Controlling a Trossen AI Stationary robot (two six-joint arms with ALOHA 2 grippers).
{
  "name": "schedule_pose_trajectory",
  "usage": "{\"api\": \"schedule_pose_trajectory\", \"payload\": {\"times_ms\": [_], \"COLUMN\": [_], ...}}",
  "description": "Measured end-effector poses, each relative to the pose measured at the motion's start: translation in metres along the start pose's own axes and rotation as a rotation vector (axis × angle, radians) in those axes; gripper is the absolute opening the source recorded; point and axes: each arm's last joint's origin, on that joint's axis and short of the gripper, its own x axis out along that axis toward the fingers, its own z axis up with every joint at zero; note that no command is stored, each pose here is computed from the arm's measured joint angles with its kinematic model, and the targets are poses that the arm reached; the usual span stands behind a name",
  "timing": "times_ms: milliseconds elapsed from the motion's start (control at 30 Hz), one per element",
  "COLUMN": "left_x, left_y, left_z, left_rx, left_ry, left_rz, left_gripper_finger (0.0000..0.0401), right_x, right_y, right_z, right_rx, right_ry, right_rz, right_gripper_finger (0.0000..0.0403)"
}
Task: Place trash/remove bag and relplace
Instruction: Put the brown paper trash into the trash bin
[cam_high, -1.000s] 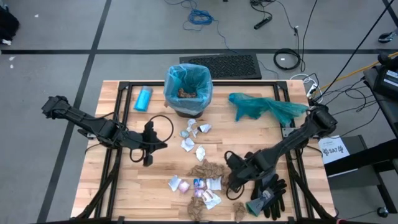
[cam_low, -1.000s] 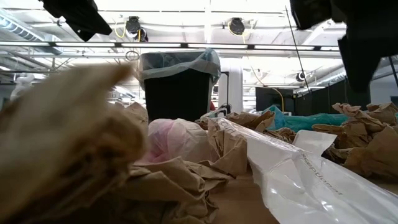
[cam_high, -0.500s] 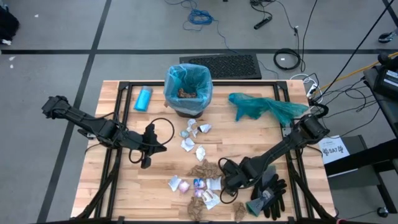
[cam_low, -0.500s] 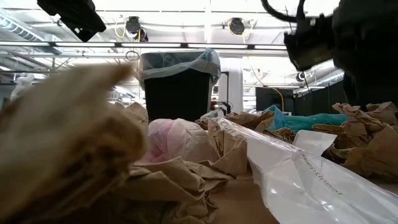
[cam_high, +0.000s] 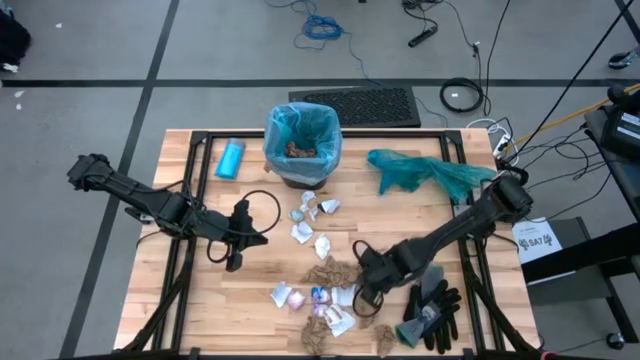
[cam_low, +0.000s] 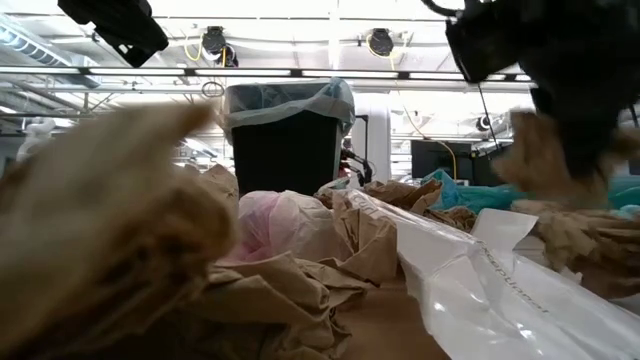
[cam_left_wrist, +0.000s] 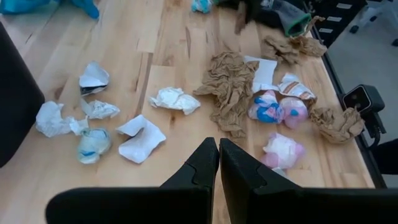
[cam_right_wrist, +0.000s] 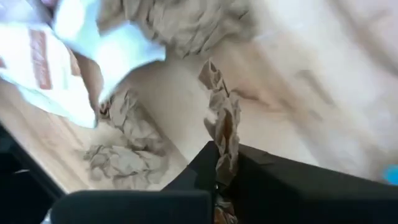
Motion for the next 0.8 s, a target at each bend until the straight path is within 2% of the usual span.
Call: {"api": "schedule_pose_trajectory", "payload": {"times_ms": [267,533,800], "left_x": [0.000,0.000,0.000], "left_y": [0.000,0.000,0.000], "left_z": [0.000,0.001,0.002], "left_rx": [-0.004,-0.008,-0.090], "left_ry": [-0.001,-0.010,-0.014], "left_rz": [0.002,-0.005,-0.001], "left_gripper_finger": [0.0022,0.0022,0.0022], "right_x": [-0.054,-0.119,-0.180], "right_y": [-0.033,-0.061,-0.081], "right_z": [0.023,0.070,0.125], "right_rx": [-0.008,-0.108,-0.259], "right_ry": [-0.070,-0.309,-0.569], "right_rz": [0.031,0.034,0.066], "right_gripper_finger": [0.0001,0.0000,0.0000]}}
